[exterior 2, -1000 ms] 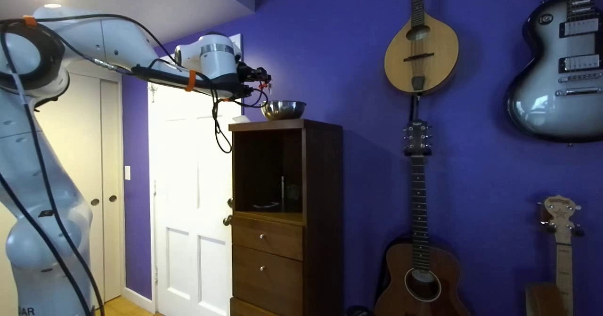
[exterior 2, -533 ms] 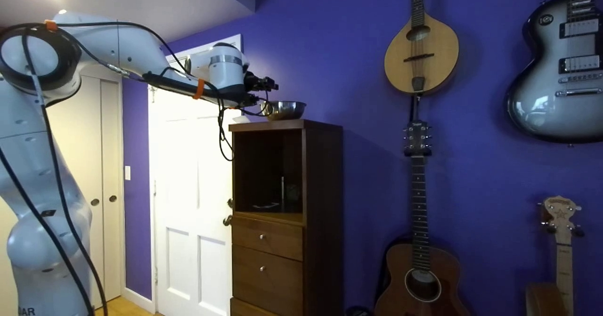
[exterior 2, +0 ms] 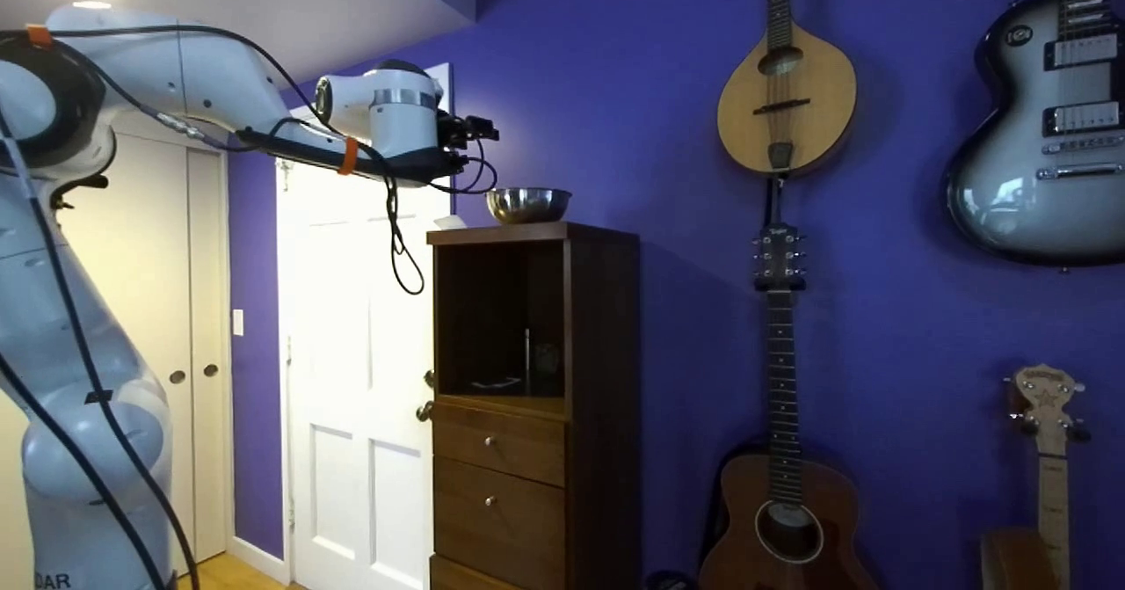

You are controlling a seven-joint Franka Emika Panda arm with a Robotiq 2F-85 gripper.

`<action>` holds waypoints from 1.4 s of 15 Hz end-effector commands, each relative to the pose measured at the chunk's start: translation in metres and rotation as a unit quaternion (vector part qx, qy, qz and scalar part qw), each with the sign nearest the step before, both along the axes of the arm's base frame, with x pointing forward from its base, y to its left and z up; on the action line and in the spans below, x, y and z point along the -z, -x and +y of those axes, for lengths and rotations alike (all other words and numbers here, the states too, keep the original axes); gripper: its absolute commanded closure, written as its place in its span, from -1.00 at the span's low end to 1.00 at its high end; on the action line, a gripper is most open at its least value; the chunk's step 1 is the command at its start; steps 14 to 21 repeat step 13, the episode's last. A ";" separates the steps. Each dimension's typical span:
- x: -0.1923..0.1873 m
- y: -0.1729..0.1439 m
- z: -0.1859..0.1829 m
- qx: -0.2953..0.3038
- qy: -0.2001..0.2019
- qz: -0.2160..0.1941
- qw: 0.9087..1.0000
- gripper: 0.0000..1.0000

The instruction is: Put the keys inside the bowl

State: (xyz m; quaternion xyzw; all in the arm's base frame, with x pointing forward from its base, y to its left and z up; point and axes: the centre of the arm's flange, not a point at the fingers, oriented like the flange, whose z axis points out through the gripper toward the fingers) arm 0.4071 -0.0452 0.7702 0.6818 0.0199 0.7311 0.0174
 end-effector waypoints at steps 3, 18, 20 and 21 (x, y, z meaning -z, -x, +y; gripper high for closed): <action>0.073 0.107 -0.052 -0.011 0.093 0.120 0.988 -1.00; 0.170 0.139 -0.088 0.093 0.168 0.290 0.938 -1.00; 0.170 0.139 -0.088 0.093 0.168 0.290 0.938 -1.00; 0.170 0.139 -0.088 0.093 0.168 0.290 0.938 -1.00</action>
